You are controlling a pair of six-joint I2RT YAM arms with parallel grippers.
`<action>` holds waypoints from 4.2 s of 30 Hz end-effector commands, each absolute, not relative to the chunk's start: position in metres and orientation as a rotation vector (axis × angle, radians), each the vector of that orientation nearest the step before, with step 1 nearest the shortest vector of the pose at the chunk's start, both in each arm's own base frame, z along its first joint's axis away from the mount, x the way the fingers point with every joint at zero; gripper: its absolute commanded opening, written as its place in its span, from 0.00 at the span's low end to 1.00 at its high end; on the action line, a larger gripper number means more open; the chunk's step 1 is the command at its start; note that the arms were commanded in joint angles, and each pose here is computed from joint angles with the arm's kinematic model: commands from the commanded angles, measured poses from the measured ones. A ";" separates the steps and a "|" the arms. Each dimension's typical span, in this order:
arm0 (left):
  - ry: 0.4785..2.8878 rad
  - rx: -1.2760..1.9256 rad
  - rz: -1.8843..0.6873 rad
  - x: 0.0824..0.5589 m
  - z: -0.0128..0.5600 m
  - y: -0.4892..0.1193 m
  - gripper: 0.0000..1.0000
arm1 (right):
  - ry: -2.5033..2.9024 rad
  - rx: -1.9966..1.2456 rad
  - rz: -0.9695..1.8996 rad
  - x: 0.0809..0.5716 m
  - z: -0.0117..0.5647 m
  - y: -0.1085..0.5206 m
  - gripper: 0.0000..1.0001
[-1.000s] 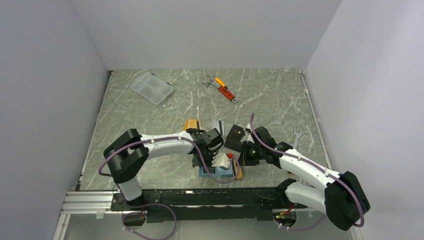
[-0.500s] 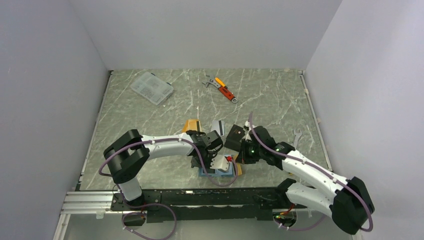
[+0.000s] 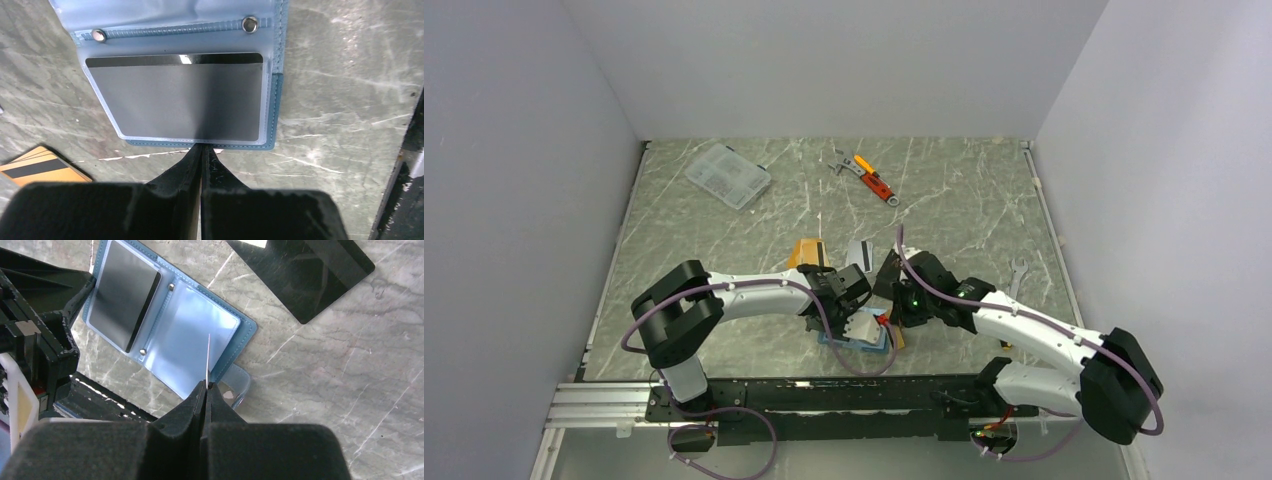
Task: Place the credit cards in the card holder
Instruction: Insert the credit card into the card holder.
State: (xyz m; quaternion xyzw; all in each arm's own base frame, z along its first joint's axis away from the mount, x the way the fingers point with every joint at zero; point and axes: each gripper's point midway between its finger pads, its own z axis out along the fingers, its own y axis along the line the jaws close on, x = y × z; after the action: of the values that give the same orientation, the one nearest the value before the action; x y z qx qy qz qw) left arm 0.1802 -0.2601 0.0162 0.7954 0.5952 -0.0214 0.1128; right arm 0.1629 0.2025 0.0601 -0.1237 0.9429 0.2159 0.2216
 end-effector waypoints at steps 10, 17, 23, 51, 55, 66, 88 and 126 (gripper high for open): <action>1.765 2.389 0.033 0.188 -0.002 -0.244 0.08 | 2.572 -0.313 0.702 0.168 0.054 0.221 0.00; 1.774 2.393 0.016 0.183 -0.002 -0.243 0.07 | 2.617 -0.220 0.655 0.162 0.033 0.209 0.00; 1.776 2.403 0.008 0.180 -0.005 -0.241 0.07 | 2.671 -0.116 0.616 0.158 0.019 0.202 0.00; 1.761 2.418 -0.013 0.175 0.004 -0.248 0.05 | 2.744 0.351 0.620 0.120 -0.015 0.161 0.00; 1.761 2.415 -0.014 0.177 0.005 -0.251 0.05 | 2.745 0.373 0.626 0.115 -0.015 0.159 0.00; 1.745 2.420 -0.048 0.173 0.007 -0.257 0.04 | 2.777 0.345 0.650 0.114 -0.017 0.166 0.00; 1.738 2.420 -0.056 0.170 0.010 -0.255 0.04 | 2.777 0.360 0.620 0.107 -0.012 0.157 0.00; 1.743 2.423 -0.067 0.168 0.012 -0.254 0.02 | 2.821 0.327 0.636 0.109 -0.016 0.167 0.00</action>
State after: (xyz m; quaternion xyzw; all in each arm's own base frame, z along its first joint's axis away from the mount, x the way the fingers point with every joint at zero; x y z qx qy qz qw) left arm 0.1806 -0.2616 0.0170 0.8038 0.5858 -0.0090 0.1037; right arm 0.1391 0.2120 0.0224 0.0907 0.9333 0.3141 0.1484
